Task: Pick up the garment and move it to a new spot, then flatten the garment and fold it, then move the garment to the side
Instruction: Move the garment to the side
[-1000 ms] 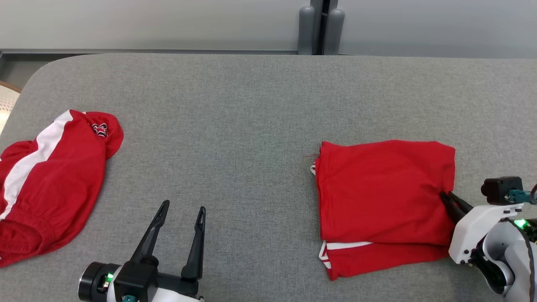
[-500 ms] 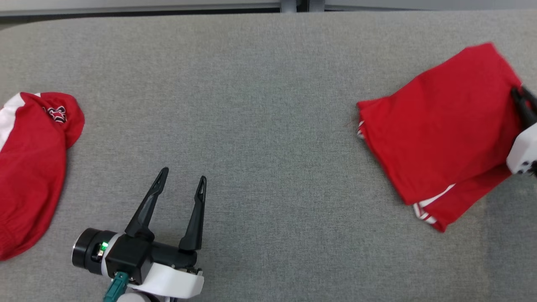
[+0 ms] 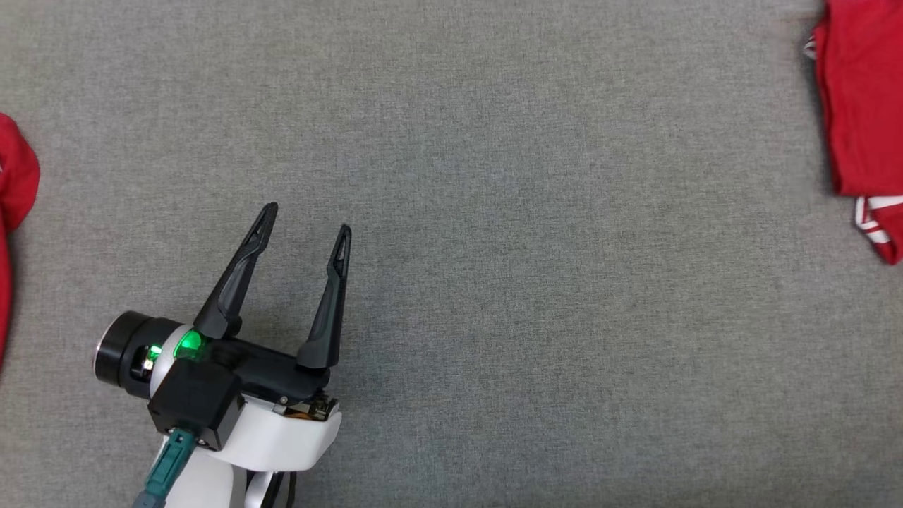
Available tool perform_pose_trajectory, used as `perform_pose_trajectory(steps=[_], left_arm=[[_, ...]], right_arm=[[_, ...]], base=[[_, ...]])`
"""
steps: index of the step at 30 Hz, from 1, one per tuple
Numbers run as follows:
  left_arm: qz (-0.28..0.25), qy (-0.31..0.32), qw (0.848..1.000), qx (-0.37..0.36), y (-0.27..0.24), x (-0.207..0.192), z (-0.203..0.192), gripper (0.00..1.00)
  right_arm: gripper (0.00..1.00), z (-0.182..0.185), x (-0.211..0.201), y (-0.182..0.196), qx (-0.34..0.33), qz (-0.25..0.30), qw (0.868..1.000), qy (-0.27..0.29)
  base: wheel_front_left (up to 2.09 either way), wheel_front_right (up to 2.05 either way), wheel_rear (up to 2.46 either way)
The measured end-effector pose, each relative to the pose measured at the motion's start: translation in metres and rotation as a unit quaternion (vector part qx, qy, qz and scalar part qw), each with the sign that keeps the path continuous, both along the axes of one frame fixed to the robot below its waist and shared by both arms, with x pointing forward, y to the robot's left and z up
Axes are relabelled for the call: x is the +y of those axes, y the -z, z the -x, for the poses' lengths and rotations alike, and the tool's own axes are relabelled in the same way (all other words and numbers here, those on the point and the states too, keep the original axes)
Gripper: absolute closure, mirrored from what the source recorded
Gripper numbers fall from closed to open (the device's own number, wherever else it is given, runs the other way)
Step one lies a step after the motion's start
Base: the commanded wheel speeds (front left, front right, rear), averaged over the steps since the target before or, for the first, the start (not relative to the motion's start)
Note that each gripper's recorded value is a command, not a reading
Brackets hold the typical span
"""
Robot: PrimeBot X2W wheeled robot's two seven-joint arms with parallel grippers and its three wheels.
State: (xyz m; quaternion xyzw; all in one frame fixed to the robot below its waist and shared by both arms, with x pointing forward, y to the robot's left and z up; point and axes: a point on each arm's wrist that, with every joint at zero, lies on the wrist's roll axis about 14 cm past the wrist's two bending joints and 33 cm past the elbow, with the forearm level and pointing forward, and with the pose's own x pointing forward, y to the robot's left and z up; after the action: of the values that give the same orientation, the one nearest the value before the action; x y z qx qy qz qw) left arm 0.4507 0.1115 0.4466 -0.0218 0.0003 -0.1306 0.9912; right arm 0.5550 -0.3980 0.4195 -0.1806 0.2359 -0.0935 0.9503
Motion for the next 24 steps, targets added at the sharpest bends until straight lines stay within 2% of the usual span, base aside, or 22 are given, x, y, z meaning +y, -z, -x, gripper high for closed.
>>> perform_pose_trajectory(steps=[5, 6, 7, 10, 14, 18, 22, 23, 24], left_arm=[[-0.004, 0.009, 1.000, -0.012, -0.003, -0.002, -0.007, 0.00], [-0.004, 0.010, 1.000, -0.013, -0.003, -0.003, -0.007, 0.00], [-0.004, 0.010, 1.000, -0.013, -0.003, -0.003, -0.007, 0.00], [-0.004, 0.011, 1.000, -0.017, -0.006, -0.003, -0.006, 0.00], [-0.005, 0.006, 1.000, -0.027, -0.018, -0.002, -0.001, 0.00], [-0.005, -0.010, 0.999, -0.039, -0.034, 0.004, 0.010, 0.00], [0.001, -0.024, 0.999, -0.041, -0.045, 0.009, 0.027, 0.00], [0.001, -0.024, 0.999, -0.041, -0.045, 0.009, 0.027, 0.00], [0.004, -0.029, 0.999, -0.040, -0.047, 0.011, 0.031, 0.00]], right_arm=[[1.00, -0.001, -0.027, -0.013, -0.006, 0.040, 0.999, 0.028], [0.19, -0.001, -0.032, -0.018, -0.008, 0.058, 0.998, 0.030], [0.00, -0.003, -0.037, -0.024, -0.012, 0.077, 0.997, 0.030], [0.00, -0.010, -0.031, -0.041, -0.037, 0.113, 0.993, 0.020], [0.00, -0.008, 0.006, -0.037, -0.064, 0.117, 0.991, -0.013], [0.00, -0.002, 0.069, -0.028, -0.105, 0.061, 0.990, -0.066], [0.00, 0.011, 0.141, -0.028, -0.140, 0.010, 0.979, -0.145], [0.00, 0.011, 0.141, -0.028, -0.140, 0.010, 0.979, -0.145], [0.00, 0.017, 0.158, -0.026, -0.144, -0.008, 0.977, -0.159]], base=[[0.00, 0.00, 0.00], [0.00, 0.00, 0.00], [0.00, 0.00, 0.00], [0.00, 0.00, 0.00], [0.00, 0.00, 0.00], [0.00, 0.00, 0.00], [0.00, 0.00, 0.00], [0.00, 0.00, 0.00], [0.00, 0.00, 0.00]])
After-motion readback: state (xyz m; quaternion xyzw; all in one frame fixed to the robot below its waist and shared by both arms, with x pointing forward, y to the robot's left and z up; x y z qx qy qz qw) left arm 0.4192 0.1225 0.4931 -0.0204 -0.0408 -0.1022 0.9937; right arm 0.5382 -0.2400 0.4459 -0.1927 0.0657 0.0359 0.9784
